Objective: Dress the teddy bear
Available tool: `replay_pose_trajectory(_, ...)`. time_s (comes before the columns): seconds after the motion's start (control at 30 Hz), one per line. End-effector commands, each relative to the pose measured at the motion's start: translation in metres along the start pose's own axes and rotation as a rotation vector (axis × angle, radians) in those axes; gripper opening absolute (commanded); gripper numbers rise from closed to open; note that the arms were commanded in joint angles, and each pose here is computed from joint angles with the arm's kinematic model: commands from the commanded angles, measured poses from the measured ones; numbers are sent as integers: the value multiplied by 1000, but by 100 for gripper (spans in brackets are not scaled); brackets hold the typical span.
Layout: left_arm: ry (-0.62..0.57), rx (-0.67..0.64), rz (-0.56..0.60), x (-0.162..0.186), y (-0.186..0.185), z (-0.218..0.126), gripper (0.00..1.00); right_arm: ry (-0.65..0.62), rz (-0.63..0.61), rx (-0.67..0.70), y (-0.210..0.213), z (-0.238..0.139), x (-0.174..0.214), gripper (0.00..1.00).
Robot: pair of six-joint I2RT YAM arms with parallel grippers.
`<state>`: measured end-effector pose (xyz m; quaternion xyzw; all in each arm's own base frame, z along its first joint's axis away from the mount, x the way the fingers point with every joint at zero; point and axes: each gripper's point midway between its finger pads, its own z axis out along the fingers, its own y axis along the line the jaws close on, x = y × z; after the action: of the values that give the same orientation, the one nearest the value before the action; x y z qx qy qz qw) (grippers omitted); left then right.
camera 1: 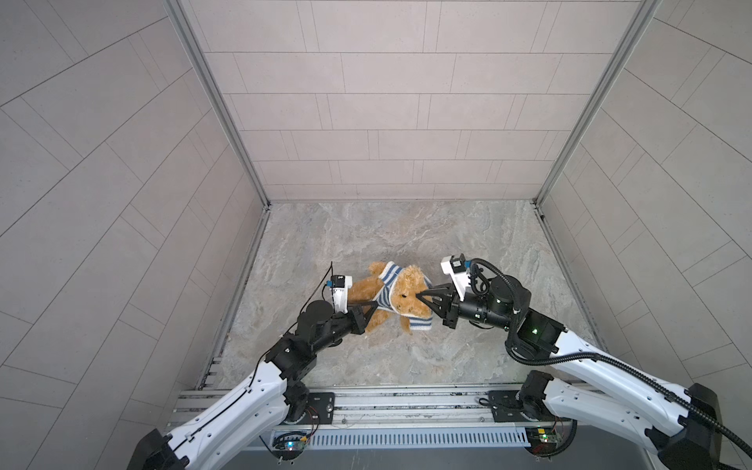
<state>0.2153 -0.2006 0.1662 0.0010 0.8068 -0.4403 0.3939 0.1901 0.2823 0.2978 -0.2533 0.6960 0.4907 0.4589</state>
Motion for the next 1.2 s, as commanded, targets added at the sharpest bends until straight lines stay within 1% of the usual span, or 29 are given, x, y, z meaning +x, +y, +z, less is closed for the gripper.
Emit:
replay_pose_trajectory(0.0, 0, -188, 11, 8, 42, -4, 0, -219, -80, -157, 46, -21, -60, 0)
replay_pose_trajectory(0.1, -7, -245, 60, 7, 53, -8, 0, -266, -57, -142, 43, -25, -66, 0)
replay_pose_trajectory(0.13, -5, -243, 74, 8, 53, -8, 0, -277, -50, -128, 41, -26, -68, 0)
replay_pose_trajectory(0.27, -8, -207, 97, 4, 44, -5, 0, -302, -20, -87, 32, -23, -66, 0)
replay_pose_trajectory(0.33, -5, -159, 98, 4, 35, -2, 0, -294, -30, -84, 33, -18, -62, 0)
replay_pose_trajectory(0.43, 23, -31, 101, 8, 9, 3, 10, -209, -87, -32, 28, -6, -46, 0)
replay_pose_trajectory(0.47, 33, -8, 107, 10, 3, 4, 15, -181, -102, 10, 20, -4, -41, 0)
replay_pose_trajectory(0.53, 54, 1, 126, 13, -3, 4, 27, -125, -125, 152, -5, -4, -31, 0)
replay_pose_trajectory(0.57, 65, -17, 134, 14, -1, 3, 33, -93, -166, 188, -12, -4, -25, 0)
replay_pose_trajectory(0.6, 72, -47, 131, 15, 4, 2, 37, -60, -233, 215, -16, -5, -22, 0)
replay_pose_trajectory(0.67, 80, -110, 136, 16, 16, -1, 44, 3, -328, 269, -27, -5, -13, 0)
replay_pose_trajectory(0.7, 94, -133, 141, 18, 20, -3, 45, 36, -399, 264, -28, -3, -10, 0)
replay_pose_trajectory(0.77, 102, -149, 143, 17, 22, -6, 47, 83, -494, 282, -33, 0, -6, 0)
replay_pose_trajectory(0.87, 90, -142, 147, 7, 14, -13, 49, 163, -665, 288, -42, 9, 4, 0)
replay_pose_trajectory(0.97, 81, -158, 173, -11, 2, -27, 51, 245, -821, 212, -39, 21, 21, 0)
replay_pose_trajectory(1.07, 122, -259, 233, -27, -2, -45, 52, 300, -988, 136, -23, 28, 42, 0)
replay_pose_trajectory(1.17, 121, -269, 265, -40, -14, -59, 54, 344, -1072, 92, -19, 31, 63, 0)
